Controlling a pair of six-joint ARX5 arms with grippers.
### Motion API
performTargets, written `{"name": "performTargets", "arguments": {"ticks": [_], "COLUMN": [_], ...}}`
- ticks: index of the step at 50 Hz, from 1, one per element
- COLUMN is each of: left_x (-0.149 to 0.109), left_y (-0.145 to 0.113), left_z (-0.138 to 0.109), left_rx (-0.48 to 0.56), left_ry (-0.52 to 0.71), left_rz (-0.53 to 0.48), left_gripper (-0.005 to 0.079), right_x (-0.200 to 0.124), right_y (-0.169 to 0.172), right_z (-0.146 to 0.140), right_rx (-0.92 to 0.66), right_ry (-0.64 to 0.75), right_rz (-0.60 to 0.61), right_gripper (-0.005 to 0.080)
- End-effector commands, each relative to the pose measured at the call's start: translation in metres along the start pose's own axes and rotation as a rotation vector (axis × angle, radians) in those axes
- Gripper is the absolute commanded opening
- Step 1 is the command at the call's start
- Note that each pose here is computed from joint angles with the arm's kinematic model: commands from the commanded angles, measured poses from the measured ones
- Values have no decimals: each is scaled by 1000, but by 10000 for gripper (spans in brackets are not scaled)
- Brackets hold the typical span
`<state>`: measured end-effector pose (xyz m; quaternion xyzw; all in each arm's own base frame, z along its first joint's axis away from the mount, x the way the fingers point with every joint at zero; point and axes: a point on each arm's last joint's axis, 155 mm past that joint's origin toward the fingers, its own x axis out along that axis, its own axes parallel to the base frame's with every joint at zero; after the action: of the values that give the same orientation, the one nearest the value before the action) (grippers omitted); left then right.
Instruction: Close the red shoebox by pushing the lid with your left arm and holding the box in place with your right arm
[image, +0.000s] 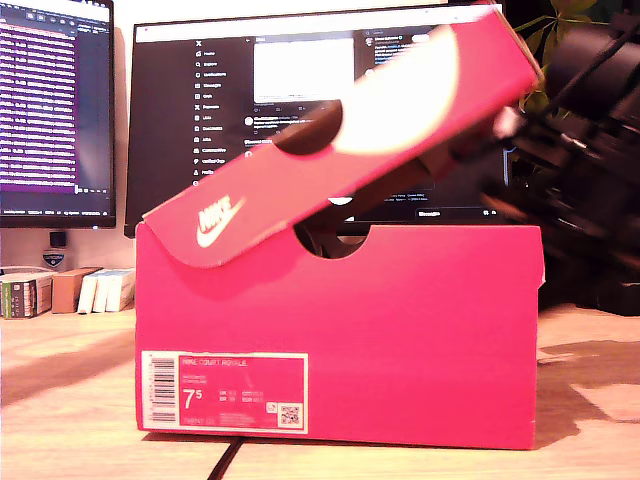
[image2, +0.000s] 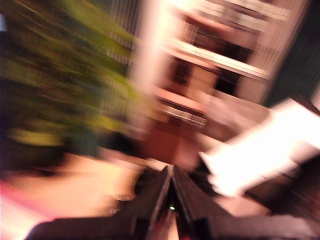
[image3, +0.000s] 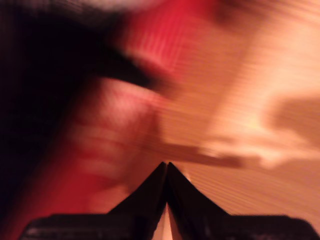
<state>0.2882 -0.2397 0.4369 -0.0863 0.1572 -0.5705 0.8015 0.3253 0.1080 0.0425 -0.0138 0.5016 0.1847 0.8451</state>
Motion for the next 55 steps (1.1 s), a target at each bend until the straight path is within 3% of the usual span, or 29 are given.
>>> {"name": "performTargets", "arguments": {"ticks": [1,7,13,26,38,47,55], "left_x": [4,2,1,-9,-13,-13,-13], "left_y": [5,5,6,26,30,30,30], "left_z": [-10,-8,-14,-42,-45,-46,-46], "left_rx": [0,3,4,-11,-16,-16,-20], "left_ry": [24,20,39,129,140,140,142], "left_rz": [-4,4,9,95,109,109,109], "left_gripper": [-19,-19,-19,-19,-19,-19,-19], "right_x": [-9,-25,-40,-71,-72,-67,-51], "right_y": [-24,-64,-66,20,85,109,98], "right_z": [13,12,20,68,72,65,52], "right_rx": [8,37,68,40,-64,-95,-94], "right_ry": [-22,11,10,-121,-124,-93,-30], "right_rz": [-64,-188,-162,172,310,343,271], "right_gripper": [-12,-12,-12,-12,-12,-12,-12]}}
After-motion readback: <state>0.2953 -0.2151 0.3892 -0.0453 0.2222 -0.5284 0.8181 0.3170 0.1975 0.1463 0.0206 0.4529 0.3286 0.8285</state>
